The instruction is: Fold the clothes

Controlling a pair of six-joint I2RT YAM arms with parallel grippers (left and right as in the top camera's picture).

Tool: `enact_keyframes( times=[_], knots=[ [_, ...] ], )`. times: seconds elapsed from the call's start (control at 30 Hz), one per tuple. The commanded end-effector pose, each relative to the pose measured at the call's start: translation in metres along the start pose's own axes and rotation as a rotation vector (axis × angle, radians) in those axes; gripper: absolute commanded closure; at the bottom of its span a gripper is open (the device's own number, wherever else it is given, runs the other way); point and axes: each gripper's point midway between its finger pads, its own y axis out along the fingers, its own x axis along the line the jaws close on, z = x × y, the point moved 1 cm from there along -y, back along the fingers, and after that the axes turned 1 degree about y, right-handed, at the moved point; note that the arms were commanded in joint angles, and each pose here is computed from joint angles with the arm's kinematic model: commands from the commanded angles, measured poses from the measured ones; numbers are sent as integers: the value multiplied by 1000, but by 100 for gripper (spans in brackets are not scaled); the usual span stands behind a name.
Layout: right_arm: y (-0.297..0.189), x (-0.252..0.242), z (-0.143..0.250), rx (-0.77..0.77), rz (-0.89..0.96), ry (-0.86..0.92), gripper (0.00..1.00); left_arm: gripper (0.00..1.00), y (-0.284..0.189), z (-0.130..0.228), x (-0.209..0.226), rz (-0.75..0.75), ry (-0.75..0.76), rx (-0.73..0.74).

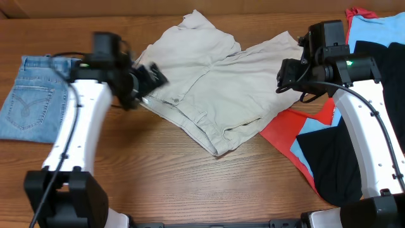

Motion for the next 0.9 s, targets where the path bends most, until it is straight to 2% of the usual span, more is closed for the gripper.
enact_keyframes(
  times=[0.0,0.2,0.37,0.53,0.6,0.63,0.87],
  knots=[
    [-16,-13,-12,-67,57,16,37,0,34,53,-6,-44,26,144],
    [-18,-33,-18,-77,81,66,37,2,81,140,-15,-64,35,335],
    [-19,-48,-21,-79,100,105,37,4,106,181,-26,-50,64,372],
    [-20,-53,-18,-68,108,116,37,14,127,195,-48,25,110,317],
    [-20,-54,-17,-64,109,116,37,36,132,190,-49,10,120,263],
    [-20,-54,-17,-64,109,116,37,42,133,189,-48,0,119,245],
    [-20,-54,-17,-64,109,116,37,48,133,191,-46,-15,108,252]
  ],
)
